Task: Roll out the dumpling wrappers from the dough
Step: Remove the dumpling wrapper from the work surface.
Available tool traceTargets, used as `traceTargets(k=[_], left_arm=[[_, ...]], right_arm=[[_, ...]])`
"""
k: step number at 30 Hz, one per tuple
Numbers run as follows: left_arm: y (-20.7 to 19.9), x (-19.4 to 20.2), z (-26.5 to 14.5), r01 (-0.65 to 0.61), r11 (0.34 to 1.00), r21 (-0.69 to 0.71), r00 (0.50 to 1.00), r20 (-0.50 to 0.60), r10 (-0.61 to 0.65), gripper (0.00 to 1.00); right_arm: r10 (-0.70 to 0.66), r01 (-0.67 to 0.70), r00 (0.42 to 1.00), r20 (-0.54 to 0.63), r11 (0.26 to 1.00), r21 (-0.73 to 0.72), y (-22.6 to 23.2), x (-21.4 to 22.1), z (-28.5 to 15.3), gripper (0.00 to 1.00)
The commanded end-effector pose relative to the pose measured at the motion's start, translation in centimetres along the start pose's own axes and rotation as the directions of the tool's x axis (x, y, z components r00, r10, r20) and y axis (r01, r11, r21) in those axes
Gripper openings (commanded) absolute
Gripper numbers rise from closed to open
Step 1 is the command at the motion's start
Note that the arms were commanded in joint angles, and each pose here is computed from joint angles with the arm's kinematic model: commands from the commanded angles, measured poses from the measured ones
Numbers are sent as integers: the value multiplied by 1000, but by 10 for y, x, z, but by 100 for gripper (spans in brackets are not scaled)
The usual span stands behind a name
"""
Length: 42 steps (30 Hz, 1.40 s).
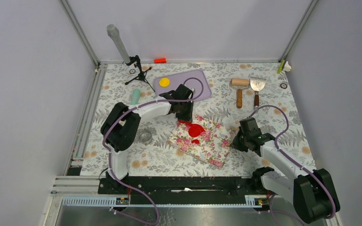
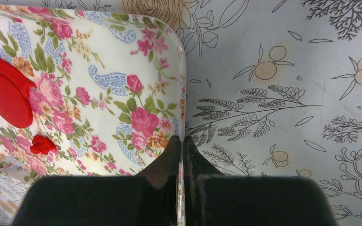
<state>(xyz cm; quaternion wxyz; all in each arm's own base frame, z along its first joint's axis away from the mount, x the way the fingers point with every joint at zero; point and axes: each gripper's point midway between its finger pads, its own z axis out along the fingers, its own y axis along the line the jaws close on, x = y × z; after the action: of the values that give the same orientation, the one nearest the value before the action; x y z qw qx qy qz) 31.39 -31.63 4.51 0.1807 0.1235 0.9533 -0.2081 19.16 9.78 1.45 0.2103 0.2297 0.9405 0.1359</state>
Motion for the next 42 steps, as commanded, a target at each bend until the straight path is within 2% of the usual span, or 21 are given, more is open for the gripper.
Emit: traceTargets(k=[1, 7, 12, 16, 21, 29, 42], left_arm=[[-8, -27, 1, -30, 999, 19, 998, 56, 28, 19], [-25, -52, -12, -58, 997, 55, 994, 100, 52, 20], [-45, -69, -40, -100, 989, 111, 980, 180, 79, 22], [-42, -70, -62, -97, 991, 92, 973, 219, 75, 23], [-19, -39, -67, -39, 999, 18, 986, 165, 35, 23], [10, 11, -39, 15, 1000, -26, 997, 75, -13, 22], [17, 14, -8, 4, 999, -41, 1000, 22, -3, 16]], right_arm=[[-22, 22, 1000, 11, 1000, -2, 0, -3, -1, 0], [-24, 24, 1000, 14, 1000, -4, 0, -3, -2, 0], [-23, 23, 1000, 18, 1000, -8, 1, -4, -3, 0], [-23, 23, 1000, 17, 1000, -7, 1, -4, -2, 0], [-23, 23, 1000, 14, 1000, -5, 0, -3, -2, 0], [-30, 29, 1000, -9, 999, -20, 3, 0, -2, 0], [-28, 28, 1000, -5, 999, -25, 3, 0, -2, 0]])
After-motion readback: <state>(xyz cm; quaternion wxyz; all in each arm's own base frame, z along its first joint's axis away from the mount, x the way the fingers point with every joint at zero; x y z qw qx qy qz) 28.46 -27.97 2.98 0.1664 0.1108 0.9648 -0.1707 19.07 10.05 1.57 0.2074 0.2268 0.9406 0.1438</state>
